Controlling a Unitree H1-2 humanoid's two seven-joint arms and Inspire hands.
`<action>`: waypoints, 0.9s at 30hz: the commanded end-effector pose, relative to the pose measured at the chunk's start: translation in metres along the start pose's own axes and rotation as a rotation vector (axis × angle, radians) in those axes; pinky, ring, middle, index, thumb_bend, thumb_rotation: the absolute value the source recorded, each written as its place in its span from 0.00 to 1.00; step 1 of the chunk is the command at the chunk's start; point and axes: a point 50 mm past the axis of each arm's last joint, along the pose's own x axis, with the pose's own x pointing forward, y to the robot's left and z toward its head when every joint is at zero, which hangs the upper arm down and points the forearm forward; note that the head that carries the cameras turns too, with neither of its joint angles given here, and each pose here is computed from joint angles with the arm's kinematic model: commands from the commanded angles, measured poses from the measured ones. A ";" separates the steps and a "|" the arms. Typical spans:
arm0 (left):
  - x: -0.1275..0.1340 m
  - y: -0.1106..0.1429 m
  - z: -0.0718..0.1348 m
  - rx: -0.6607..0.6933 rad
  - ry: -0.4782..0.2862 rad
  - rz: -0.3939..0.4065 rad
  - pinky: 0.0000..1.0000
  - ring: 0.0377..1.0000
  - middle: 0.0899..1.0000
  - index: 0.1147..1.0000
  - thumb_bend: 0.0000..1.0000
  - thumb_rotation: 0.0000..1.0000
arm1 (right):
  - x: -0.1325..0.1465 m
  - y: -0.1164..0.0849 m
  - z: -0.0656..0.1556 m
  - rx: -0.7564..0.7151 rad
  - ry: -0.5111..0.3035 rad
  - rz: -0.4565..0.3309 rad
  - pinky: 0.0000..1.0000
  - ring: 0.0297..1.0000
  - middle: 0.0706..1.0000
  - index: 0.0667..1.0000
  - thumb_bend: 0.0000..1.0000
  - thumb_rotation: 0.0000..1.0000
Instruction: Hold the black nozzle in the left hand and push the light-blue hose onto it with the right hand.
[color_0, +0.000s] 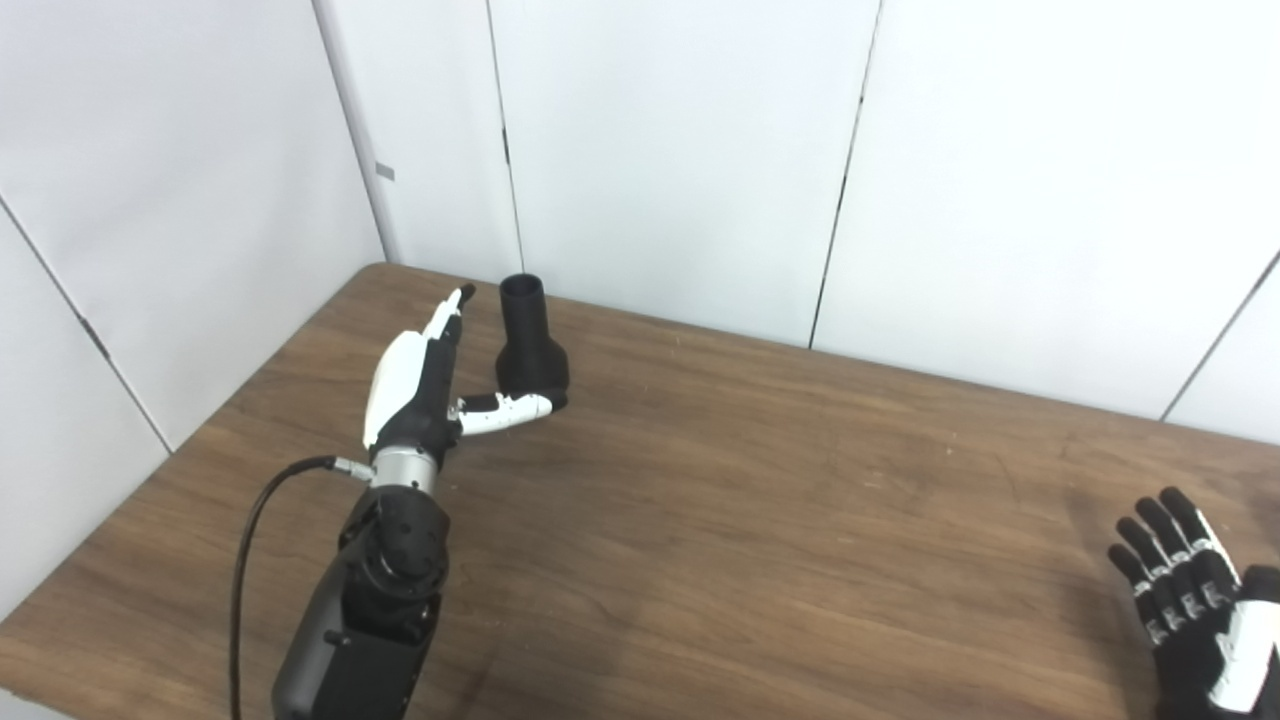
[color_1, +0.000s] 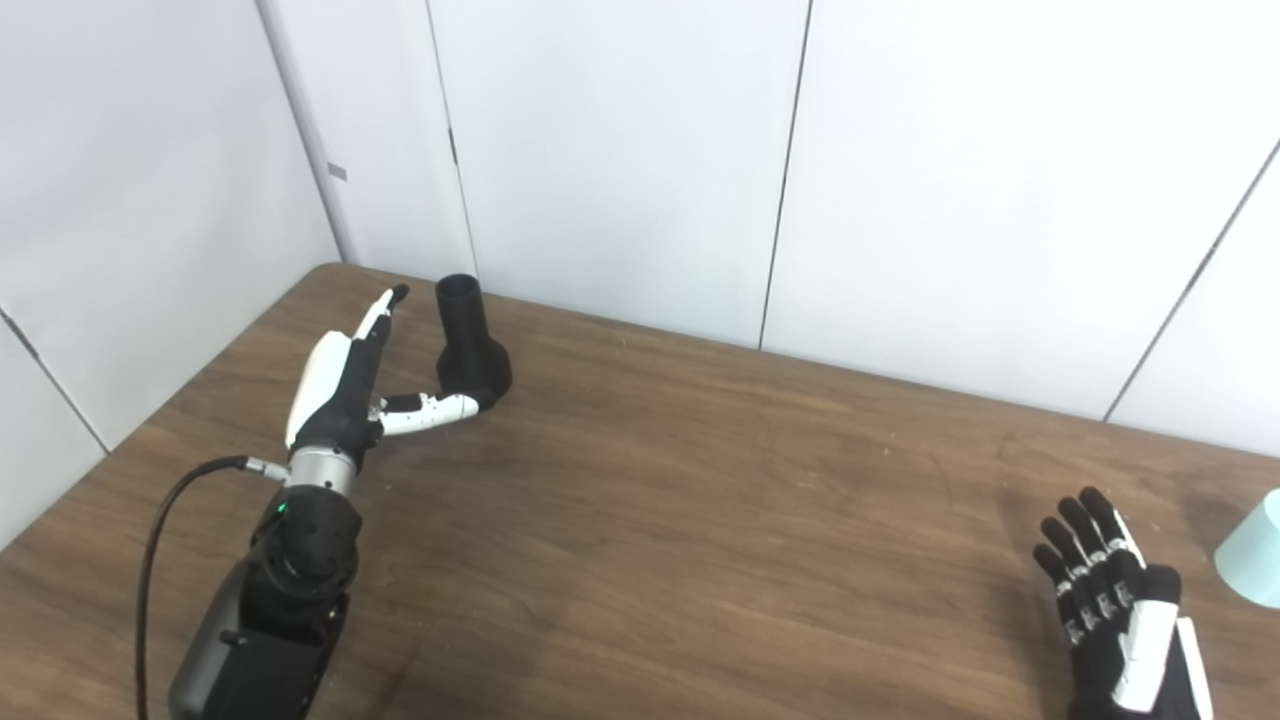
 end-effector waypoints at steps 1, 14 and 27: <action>0.014 0.012 0.013 0.035 -0.043 0.066 1.00 1.00 1.00 0.98 0.92 0.31 | -0.015 -0.014 -0.021 0.000 0.042 -0.013 0.90 0.92 0.91 0.92 0.60 0.97; 0.037 0.005 0.003 0.054 0.033 0.077 1.00 1.00 1.00 1.00 0.92 0.33 | -0.016 -0.018 -0.030 -0.018 0.056 0.016 0.90 0.91 0.91 0.92 0.60 0.96; 0.067 -0.001 0.003 0.090 0.090 0.061 1.00 1.00 1.00 1.00 0.94 0.35 | -0.014 -0.022 -0.033 -0.016 0.063 0.030 0.90 0.91 0.91 0.92 0.60 0.96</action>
